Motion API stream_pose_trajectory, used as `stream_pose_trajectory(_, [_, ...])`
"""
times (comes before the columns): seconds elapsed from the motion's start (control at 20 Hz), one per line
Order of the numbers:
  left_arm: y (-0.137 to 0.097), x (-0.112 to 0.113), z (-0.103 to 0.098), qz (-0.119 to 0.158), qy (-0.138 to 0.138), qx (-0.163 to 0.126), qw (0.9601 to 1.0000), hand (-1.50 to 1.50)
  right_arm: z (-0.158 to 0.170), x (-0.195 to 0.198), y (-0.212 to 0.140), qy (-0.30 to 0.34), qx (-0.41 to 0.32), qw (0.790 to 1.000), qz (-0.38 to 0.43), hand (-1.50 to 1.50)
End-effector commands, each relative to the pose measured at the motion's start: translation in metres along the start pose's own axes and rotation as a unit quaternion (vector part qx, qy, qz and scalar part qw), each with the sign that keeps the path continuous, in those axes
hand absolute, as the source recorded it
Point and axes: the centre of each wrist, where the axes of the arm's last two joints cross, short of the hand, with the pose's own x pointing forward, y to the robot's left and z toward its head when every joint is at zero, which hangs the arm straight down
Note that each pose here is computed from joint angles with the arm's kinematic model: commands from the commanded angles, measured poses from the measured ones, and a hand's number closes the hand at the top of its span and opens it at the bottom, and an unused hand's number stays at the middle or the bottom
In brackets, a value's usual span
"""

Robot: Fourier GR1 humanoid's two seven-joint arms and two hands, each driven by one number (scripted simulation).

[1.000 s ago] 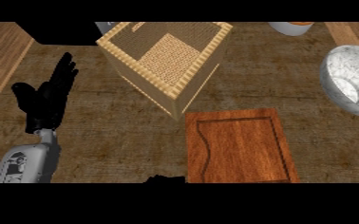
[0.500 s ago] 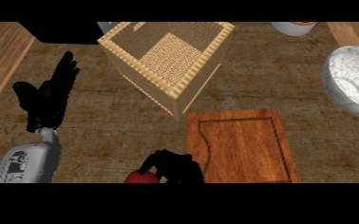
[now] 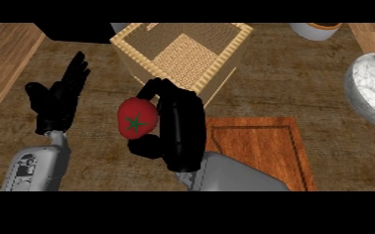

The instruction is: Pick the tomato from the cutting board and place it in the basket

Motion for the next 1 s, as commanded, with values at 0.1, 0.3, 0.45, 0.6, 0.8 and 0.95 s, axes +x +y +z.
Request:
stream_pose_trajectory(0.1, [-0.007, -0.003, 0.002, -0.003, -0.008, -0.006, 0.9999, 0.0, -0.063, 0.03, 0.01, 0.072, -0.028, 0.996, 0.052, 1.5])
stream_pose_trajectory(0.3, [-0.003, 0.013, -0.012, 0.002, -0.015, -0.004, 0.9999, 0.0, -0.08, 0.032, 0.02, 0.098, -0.029, 0.993, 0.065, 1.5])
stream_pose_trajectory(0.45, [-0.005, -0.004, 0.0, 0.008, -0.005, 0.003, 1.0, 0.0, -0.096, 0.026, 0.023, 0.107, -0.03, 0.991, 0.077, 1.5])
stream_pose_trajectory(0.6, [-0.004, -0.007, -0.002, 0.002, -0.009, 0.008, 0.9999, 0.0, -0.104, 0.013, 0.028, 0.112, -0.033, 0.991, 0.069, 1.5])
stream_pose_trajectory(0.8, [0.011, -0.006, -0.004, 0.002, -0.003, 0.014, 0.9999, 0.0, -0.108, 0.006, 0.034, 0.124, -0.018, 0.99, 0.069, 1.5])
stream_pose_trajectory(0.95, [0.006, -0.001, 0.002, 0.0, 0.001, 0.008, 1.0, 0.0, -0.114, 0.004, 0.028, 0.126, -0.004, 0.992, 0.028, 1.5])
